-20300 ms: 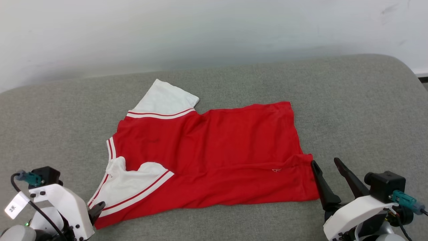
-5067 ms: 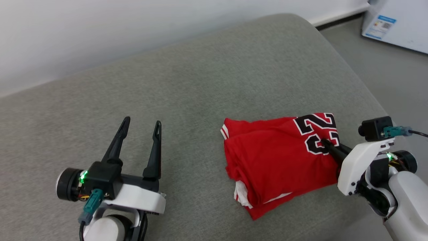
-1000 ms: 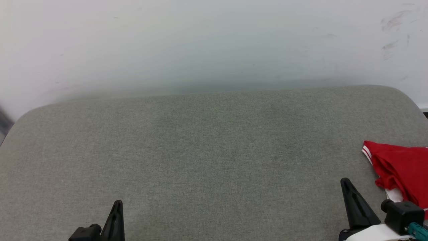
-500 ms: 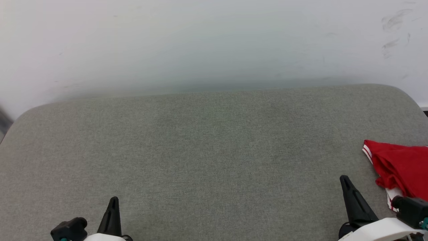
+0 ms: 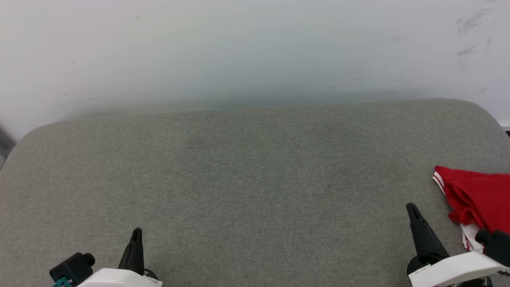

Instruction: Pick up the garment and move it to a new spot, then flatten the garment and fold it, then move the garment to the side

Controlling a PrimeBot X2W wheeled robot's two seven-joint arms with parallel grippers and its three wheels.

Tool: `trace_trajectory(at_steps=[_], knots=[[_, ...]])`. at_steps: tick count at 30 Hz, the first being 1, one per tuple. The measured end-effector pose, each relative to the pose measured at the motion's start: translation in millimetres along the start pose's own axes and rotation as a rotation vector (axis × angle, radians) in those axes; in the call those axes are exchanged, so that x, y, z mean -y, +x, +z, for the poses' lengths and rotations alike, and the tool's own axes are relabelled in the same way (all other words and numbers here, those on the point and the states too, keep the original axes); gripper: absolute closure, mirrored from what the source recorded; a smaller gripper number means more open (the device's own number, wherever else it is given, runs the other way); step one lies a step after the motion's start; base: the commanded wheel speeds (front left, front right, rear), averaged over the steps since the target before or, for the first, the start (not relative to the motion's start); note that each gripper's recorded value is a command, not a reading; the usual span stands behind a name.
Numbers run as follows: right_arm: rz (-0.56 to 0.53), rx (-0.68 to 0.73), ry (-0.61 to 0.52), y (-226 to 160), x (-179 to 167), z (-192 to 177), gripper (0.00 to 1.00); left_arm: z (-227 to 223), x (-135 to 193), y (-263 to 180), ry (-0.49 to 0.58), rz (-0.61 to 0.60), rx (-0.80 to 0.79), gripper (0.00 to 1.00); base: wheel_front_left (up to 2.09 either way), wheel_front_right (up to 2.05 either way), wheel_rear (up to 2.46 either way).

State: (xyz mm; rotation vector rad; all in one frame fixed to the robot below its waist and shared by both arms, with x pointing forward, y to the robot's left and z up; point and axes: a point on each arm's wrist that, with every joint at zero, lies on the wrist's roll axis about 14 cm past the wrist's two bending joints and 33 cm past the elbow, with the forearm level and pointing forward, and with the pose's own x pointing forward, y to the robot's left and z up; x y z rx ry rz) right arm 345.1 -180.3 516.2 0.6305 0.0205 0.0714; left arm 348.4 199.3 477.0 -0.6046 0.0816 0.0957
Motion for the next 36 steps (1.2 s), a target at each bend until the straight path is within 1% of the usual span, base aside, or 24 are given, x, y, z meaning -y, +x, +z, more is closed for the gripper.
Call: trace_trajectory(at_steps=[23,24,28,29,36], knots=[[-0.016,0.016,0.306,12.6,7.8,1.2,1.00,3.4,2.7,12.6,-0.316,-0.005,-0.025,1.00,0.00,0.00,0.00],[-0.016,0.013,0.339,14.3,8.4,1.0,1.00,3.2,2.6,13.3,-0.351,-0.005,-0.029,1.00,0.00,0.00,0.00],[-0.021,0.017,0.384,15.7,10.0,1.0,1.00,3.5,2.8,14.8,-0.397,-0.006,-0.031,1.00,0.00,0.00,0.00],[-0.022,0.020,0.418,17.3,10.8,1.5,1.00,5.0,5.0,16.8,-0.432,-0.015,-0.031,1.00,0.00,0.00,0.00],[-0.030,0.021,0.492,19.5,13.8,0.4,1.00,5.9,5.9,19.1,-0.506,-0.021,-0.035,1.00,0.00,0.00,0.00]])
